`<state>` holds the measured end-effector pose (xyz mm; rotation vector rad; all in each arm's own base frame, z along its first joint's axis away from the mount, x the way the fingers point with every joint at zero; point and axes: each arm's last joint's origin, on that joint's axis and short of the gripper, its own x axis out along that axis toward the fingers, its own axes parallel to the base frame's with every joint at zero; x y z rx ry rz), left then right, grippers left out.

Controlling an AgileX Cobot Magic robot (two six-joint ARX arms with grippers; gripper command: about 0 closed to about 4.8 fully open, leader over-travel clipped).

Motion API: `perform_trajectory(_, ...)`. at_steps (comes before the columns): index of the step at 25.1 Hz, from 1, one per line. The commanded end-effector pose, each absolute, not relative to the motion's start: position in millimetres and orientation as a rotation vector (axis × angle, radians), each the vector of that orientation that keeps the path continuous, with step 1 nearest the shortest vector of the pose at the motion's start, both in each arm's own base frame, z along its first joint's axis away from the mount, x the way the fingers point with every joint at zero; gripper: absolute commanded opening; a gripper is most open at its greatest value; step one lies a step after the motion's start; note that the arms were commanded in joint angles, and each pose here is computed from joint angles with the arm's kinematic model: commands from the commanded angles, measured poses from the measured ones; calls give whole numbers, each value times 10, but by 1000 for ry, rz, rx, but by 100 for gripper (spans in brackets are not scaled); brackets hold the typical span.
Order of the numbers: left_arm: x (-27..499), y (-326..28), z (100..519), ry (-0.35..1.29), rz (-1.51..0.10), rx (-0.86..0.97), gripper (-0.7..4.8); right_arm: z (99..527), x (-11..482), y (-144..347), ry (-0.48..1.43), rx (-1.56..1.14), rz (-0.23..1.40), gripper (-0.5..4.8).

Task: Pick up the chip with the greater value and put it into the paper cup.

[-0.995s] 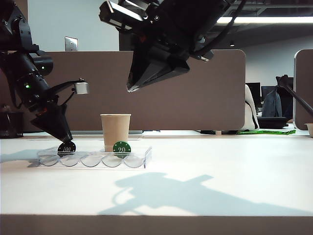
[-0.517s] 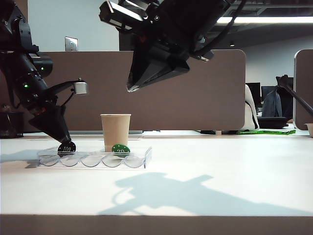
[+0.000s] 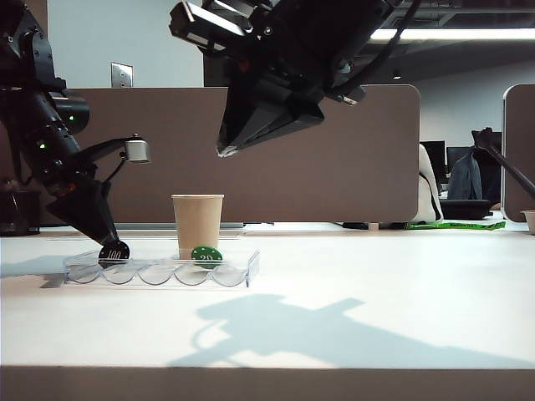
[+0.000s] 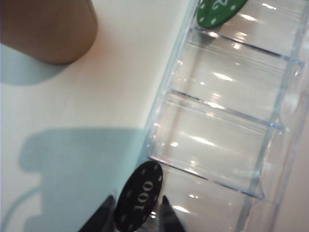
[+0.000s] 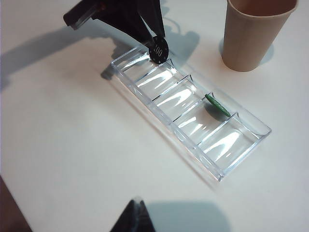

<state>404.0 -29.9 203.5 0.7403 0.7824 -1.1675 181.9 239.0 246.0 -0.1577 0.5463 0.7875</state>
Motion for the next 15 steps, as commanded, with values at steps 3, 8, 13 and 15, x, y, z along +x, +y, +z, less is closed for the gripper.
perform_trajectory(3,4034,-307,2060,773,-1172,731,118,2485,1819,2402,530,-145,791,-6)
perform_trajectory(8,4034,-307,2060,773,-1172,731,109,2485,1819,2402,530,-145,791,-6)
perform_trajectory(13,4034,-307,2060,778,-1167,723,64,2484,1819,2402,531,-145,791,-6)
perform_trajectory(15,4034,-307,2060,780,-1165,719,61,2484,1819,2402,531,-145,791,-6)
